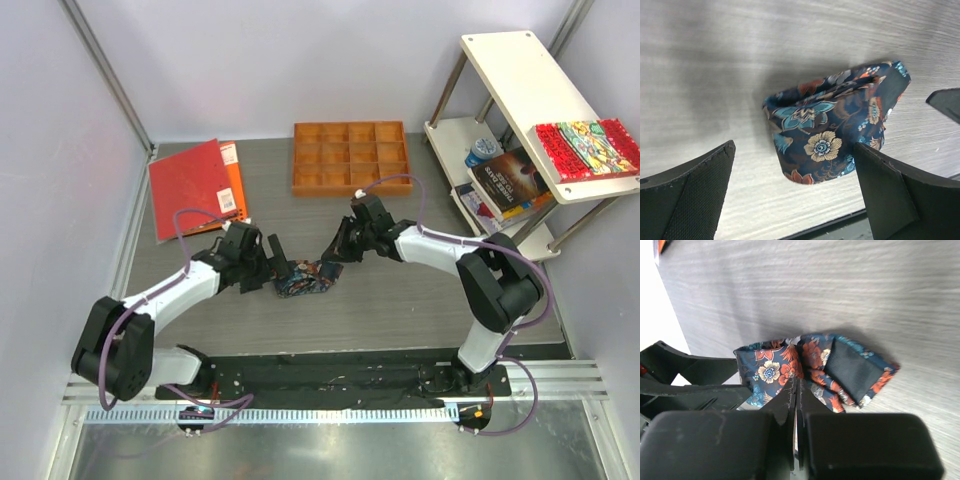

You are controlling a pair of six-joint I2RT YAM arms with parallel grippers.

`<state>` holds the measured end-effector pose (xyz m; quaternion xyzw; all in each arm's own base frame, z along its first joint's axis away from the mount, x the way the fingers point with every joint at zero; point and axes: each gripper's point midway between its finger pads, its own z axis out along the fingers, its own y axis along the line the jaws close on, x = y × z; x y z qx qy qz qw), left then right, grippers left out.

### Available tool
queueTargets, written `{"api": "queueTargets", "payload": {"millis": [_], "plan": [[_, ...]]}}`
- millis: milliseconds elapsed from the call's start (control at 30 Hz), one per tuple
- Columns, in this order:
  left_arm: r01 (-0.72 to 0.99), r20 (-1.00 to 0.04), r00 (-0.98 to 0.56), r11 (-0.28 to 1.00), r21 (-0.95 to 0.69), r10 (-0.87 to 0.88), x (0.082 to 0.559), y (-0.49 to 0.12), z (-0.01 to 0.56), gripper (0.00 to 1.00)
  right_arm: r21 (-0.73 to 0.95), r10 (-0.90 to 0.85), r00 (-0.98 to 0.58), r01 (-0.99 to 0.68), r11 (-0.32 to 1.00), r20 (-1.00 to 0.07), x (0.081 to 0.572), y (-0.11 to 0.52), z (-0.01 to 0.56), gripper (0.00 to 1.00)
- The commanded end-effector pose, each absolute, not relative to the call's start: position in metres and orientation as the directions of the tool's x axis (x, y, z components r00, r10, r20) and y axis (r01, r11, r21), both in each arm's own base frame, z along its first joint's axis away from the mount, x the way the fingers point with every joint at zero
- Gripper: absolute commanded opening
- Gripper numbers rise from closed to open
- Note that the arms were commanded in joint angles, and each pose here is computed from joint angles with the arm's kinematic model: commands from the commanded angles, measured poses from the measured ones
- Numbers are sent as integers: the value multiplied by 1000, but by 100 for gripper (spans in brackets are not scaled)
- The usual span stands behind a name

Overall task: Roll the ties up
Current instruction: Roll the tie at the center of the board.

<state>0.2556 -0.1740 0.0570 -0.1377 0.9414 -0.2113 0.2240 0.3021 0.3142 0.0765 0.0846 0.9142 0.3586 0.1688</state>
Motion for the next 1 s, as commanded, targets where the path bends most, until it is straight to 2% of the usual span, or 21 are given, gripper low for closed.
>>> {"api": "queueTargets", "payload": {"millis": [0,300,567,967], "plan": [[-231,-355,-826,837,-495,-438,252,-171,67,100,710,257,-915,-44,703,-311,303,334,102,4],[-338,-341,-702,714,-613,-625,243,-160,71,97,721,220,-918,-93,687,-329,299,356,100,4],[-351,-287,-696,660,-664,-658,249,-178,59,91,708,203,-924,-94,700,-324,294,359,87,3],[-366,-302,-650,636,-679,-697,246,-184,57,88,707,188,-941,-71,704,-281,263,360,50,1]]}}
